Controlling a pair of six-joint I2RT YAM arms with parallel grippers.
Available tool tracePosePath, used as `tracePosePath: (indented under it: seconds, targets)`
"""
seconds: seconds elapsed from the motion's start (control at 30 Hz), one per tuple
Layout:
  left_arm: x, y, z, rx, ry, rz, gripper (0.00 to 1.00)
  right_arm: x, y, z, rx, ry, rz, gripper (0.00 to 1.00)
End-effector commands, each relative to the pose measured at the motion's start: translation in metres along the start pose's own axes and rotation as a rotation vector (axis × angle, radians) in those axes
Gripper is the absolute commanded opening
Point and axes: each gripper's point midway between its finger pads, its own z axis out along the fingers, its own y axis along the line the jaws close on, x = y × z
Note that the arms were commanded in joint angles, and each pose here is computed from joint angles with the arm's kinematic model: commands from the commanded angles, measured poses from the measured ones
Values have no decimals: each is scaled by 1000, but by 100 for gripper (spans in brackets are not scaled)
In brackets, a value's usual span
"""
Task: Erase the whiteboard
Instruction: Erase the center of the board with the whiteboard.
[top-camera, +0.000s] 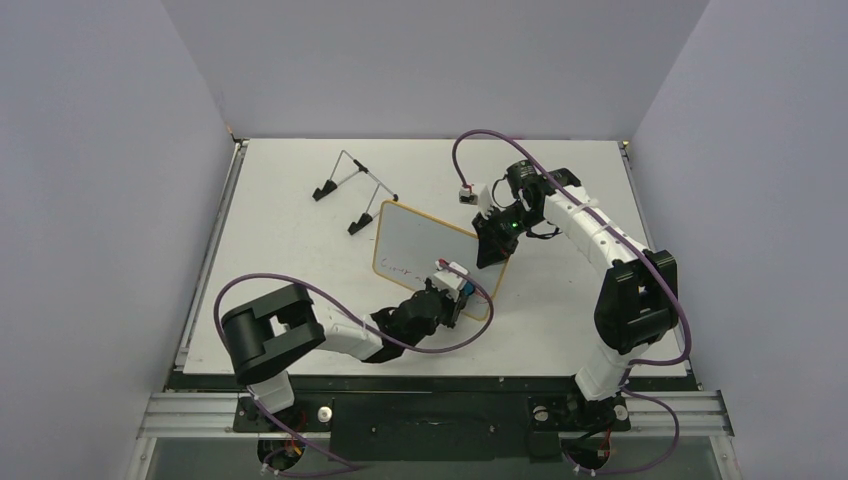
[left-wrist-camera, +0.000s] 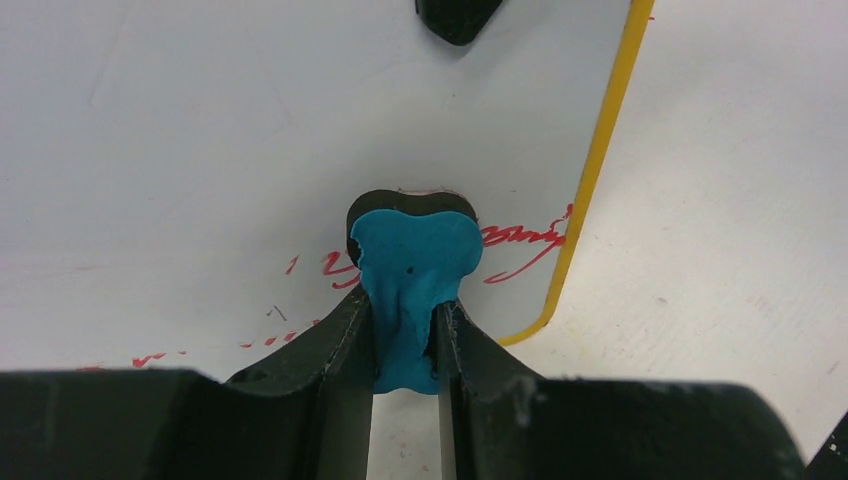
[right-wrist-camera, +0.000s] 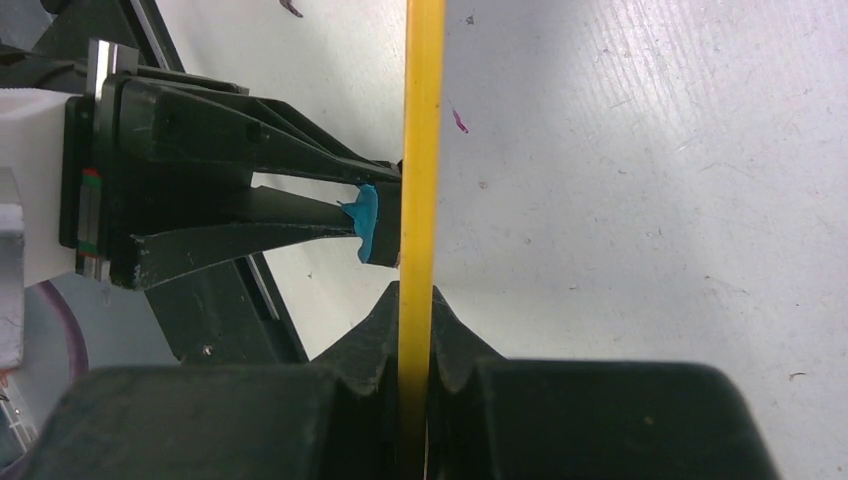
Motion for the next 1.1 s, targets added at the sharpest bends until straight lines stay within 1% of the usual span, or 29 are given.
tracePosePath:
  seconds: [0.0,0.03,0.07,0.1,0.17,0.23,0.47,0.57,0.67,0.7,0.73,0.77,0.83,0.97,1.07]
  targets:
    - [-19,22,5,-35,-76,-79,0,-5,12,-7,-11,-40,-43,0]
    - [-13,32,1,-50,-67,-97,0,-5,12,-7,-11,-42,-42,0]
    - [-20,44,0,-65,-86,-118,0,-5,12,-6,-13,-41,-40,0]
    - [-16,52,-3,-78,-80,-125,0,-5,13,-6,-13,-42,-42,0]
    - [-19,58,-6,-85,-87,-127,0,-5,13,-6,-15,-42,-42,0]
    - [-22,54,-5,-64,-90,-121,0,-6,13,-5,-16,-39,-42,0]
    - [-12,-1,10,18,-69,-43,0,-6,13,-5,-14,-39,-42,0]
    - [-6,-5,11,19,-67,-45,0,-6,13,-5,-12,-41,-44,0]
    - [-2,15,6,-37,-69,-60,0,-6,13,-6,-14,-43,-44,0]
    - [-9,26,5,-59,-88,-77,0,-6,14,-6,-15,-44,-45,0]
    - [-4,34,1,-73,-79,-82,0,-6,14,-5,-15,-43,-45,0]
    - [-11,42,-1,-93,-96,-93,0,-6,14,-5,-16,-43,-46,0]
    - [-10,54,-6,-123,-95,-92,0,-6,14,-5,-17,-43,-44,0]
    - [-3,65,-12,-161,-83,-90,0,-6,15,-5,-18,-42,-46,0]
    - [0,64,-13,-158,-79,-90,0,-6,15,-5,-18,-42,-45,0]
